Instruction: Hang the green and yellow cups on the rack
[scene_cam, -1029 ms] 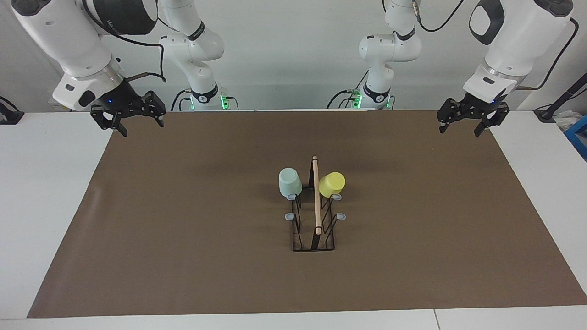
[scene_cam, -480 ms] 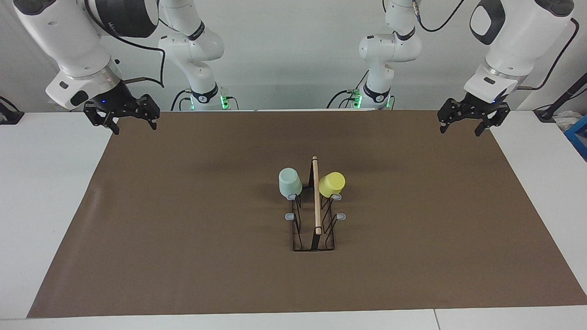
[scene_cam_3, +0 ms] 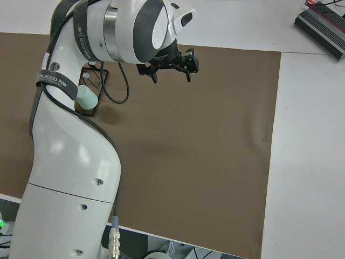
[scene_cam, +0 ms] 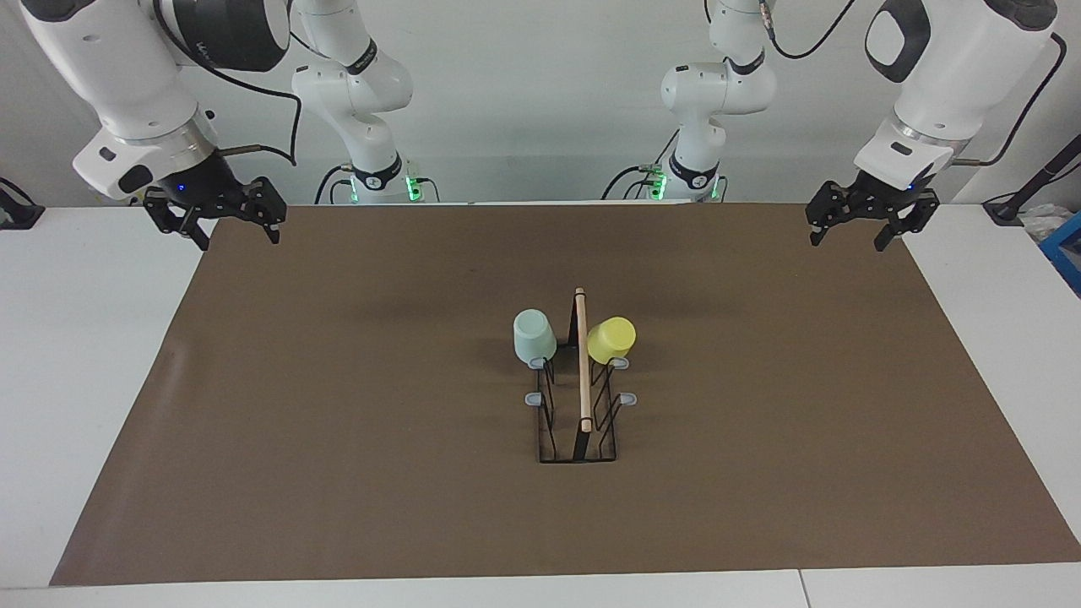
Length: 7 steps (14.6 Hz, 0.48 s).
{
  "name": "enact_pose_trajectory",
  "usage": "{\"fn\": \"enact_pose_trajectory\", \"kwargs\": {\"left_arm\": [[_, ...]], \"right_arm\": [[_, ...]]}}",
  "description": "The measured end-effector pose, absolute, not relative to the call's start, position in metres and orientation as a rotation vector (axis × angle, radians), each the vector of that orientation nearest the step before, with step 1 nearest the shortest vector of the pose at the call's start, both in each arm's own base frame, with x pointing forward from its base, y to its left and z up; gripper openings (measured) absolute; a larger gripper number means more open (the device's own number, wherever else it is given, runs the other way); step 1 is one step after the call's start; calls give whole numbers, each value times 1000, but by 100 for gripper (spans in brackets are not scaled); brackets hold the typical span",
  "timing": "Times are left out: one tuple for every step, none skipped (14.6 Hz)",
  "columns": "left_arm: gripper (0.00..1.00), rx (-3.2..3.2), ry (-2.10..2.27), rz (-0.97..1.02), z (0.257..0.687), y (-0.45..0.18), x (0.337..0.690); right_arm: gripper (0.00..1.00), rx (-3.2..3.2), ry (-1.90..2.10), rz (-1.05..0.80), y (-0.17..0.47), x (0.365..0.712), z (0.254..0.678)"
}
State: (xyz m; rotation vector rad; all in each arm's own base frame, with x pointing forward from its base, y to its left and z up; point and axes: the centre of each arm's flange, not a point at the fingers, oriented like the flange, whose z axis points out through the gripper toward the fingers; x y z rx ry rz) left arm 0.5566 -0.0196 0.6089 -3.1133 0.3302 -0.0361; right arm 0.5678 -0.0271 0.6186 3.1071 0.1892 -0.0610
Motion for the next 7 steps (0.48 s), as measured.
{"fn": "enact_pose_trajectory", "kwargs": {"left_arm": [[100, -3113, 330, -36, 609, -19, 557], [100, -3113, 328, -38, 609, -19, 557], [100, -3113, 327, -40, 609, -18, 557], [100, -3113, 325, -45, 610, -18, 557], [100, -3113, 323, -48, 610, -17, 557], [100, -3113, 323, -48, 610, -17, 557], [100, -3113, 323, -49, 610, -17, 557]], "right_arm": [[100, 3106, 189, -49, -27, 569, 619], [100, 3106, 189, -44, -27, 569, 620], [100, 3106, 190, -40, -27, 569, 620], [100, 3106, 190, -36, -27, 570, 620], [100, 3106, 190, -34, -27, 570, 620], [100, 3105, 191, -33, -27, 570, 620], [100, 3105, 192, -33, -26, 570, 620]]}}
